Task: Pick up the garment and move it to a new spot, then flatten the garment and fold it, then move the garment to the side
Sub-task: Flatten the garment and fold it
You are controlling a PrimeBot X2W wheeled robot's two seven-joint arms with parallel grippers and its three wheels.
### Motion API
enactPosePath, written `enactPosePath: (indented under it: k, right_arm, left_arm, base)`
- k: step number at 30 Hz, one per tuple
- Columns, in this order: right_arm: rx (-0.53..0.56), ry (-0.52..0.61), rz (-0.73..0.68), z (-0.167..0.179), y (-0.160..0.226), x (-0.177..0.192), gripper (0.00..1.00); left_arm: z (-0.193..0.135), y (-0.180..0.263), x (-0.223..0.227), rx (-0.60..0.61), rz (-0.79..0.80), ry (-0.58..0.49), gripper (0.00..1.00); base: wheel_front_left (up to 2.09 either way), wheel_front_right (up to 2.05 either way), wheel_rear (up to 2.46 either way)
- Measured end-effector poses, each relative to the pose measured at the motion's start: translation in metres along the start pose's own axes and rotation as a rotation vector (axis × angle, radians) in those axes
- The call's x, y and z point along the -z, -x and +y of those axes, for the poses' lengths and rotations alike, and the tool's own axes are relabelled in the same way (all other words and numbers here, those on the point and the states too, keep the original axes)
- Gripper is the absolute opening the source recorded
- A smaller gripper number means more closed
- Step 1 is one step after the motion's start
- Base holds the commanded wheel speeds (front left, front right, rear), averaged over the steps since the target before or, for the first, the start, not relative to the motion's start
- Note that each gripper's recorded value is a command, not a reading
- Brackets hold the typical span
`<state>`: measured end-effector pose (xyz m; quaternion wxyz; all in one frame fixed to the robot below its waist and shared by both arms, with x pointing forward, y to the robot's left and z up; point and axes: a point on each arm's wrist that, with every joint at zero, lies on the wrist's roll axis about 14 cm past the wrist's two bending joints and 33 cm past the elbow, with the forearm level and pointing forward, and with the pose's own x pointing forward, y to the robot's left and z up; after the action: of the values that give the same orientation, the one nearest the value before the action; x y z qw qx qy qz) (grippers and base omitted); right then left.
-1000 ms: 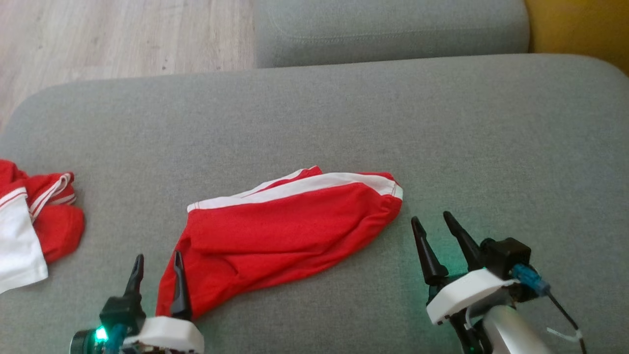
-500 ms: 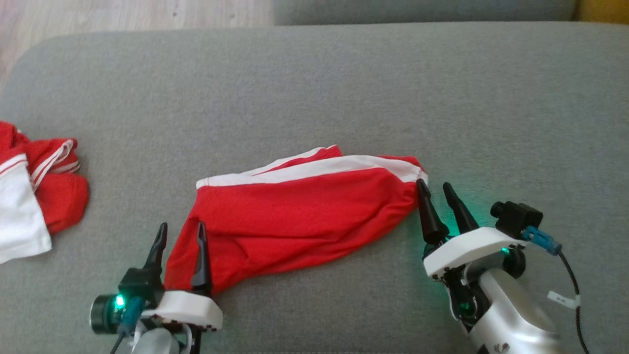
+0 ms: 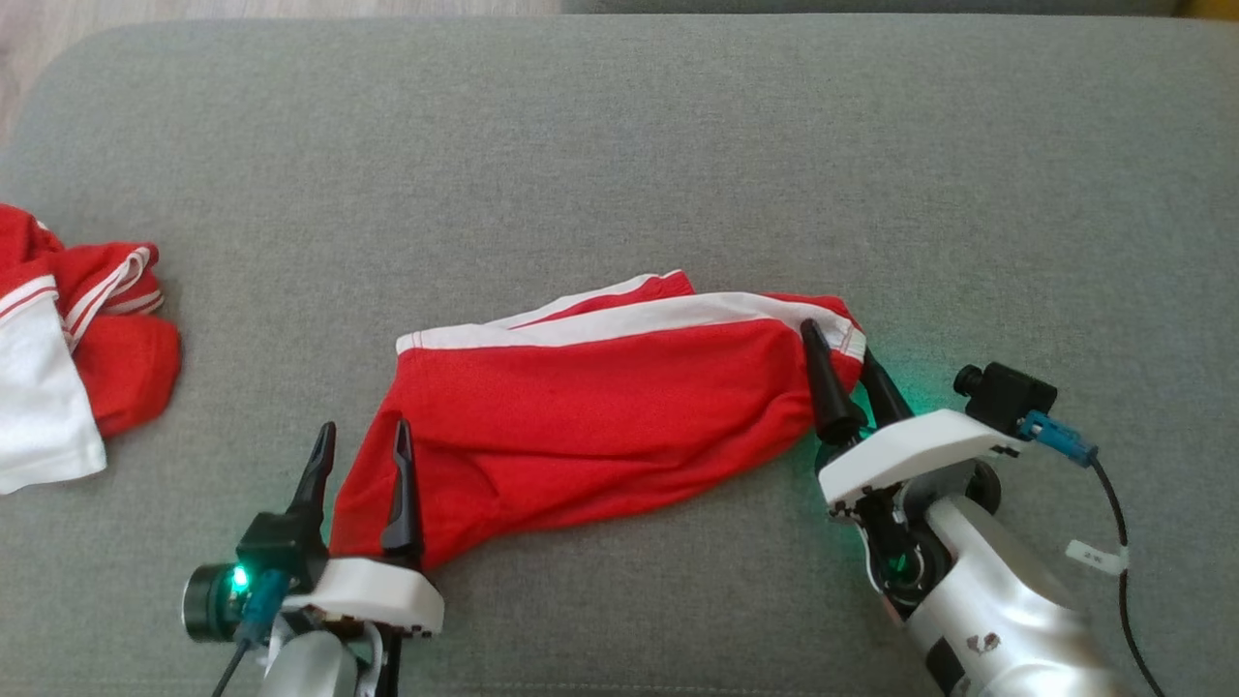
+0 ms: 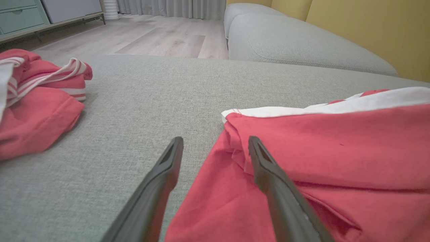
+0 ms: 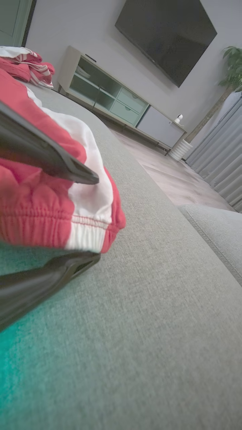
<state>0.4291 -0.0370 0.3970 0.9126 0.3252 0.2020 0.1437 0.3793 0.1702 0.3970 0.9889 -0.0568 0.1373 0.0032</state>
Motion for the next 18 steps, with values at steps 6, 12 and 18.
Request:
enactPosePath:
  k: [6, 12, 18]
  right_arm:
    - [-0.013, -0.043, -0.004, 0.006, -0.002, -0.002, 1.00]
    - [-0.037, -0.072, 0.004, 0.016, 0.001, 0.002, 1.00]
    - [-0.031, -0.097, -0.027, 0.015, 0.004, -0.005, 1.00]
  left_arm:
    - [-0.001, 0.000, 0.001, 0.001, 0.002, 0.009, 1.00]
    - [-0.004, -0.001, -0.001, 0.010, -0.004, 0.008, 1.00]
    - [-0.006, -0.001, -0.003, 0.016, -0.008, 0.013, 1.00]
  base:
    - [0.00, 0.00, 0.00]
    - [0.00, 0.00, 0.00]
    - [0.00, 0.00, 0.00]
